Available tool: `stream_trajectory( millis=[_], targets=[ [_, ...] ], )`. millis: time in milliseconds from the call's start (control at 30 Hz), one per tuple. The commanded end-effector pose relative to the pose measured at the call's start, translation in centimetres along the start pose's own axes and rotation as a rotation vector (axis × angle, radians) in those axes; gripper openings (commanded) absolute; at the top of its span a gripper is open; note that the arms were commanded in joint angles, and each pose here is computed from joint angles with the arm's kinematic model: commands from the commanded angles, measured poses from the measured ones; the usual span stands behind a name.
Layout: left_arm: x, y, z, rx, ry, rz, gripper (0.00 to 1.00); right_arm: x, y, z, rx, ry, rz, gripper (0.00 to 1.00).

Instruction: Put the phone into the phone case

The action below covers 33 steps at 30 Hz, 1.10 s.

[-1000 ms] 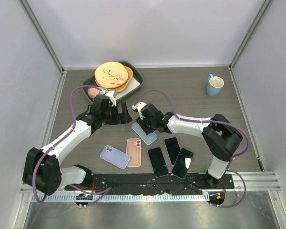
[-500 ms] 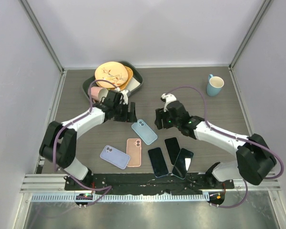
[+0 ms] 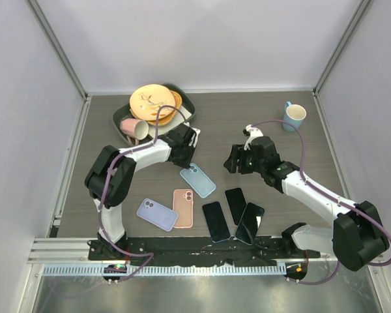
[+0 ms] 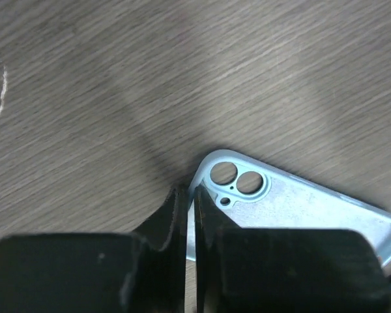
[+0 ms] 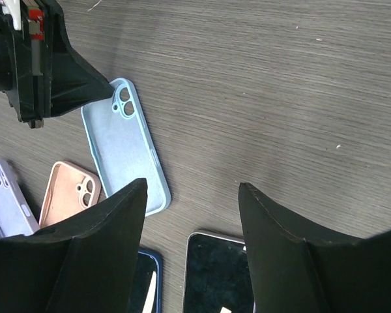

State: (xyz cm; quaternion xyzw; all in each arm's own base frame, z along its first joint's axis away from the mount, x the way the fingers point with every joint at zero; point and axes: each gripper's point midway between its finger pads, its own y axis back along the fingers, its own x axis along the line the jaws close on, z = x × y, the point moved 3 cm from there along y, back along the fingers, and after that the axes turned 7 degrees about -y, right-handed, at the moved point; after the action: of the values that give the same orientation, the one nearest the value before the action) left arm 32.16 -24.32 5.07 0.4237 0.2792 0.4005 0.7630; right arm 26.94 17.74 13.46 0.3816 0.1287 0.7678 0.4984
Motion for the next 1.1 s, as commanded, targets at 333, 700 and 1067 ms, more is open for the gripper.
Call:
stream_trajectory(
  millis=[333, 700, 1067],
  targets=[
    [0.2, 1.7, 0.7, -0.056, 0.146, 0.132, 0.00, 1.1, 0.2, 1.4, -0.026, -0.018, 0.064, 0.63],
    [5.5, 4.1, 0.4, -0.101, 0.332, 0.253, 0.00, 1.2, -0.2, 0.8, 0.007, -0.024, 0.076, 0.63],
    [4.9, 6.5, 0.8, -0.188, 0.279, 0.149, 0.70, 0.8, 0.3, -0.2, 0.037, -0.034, 0.070, 0.64]
  ],
)
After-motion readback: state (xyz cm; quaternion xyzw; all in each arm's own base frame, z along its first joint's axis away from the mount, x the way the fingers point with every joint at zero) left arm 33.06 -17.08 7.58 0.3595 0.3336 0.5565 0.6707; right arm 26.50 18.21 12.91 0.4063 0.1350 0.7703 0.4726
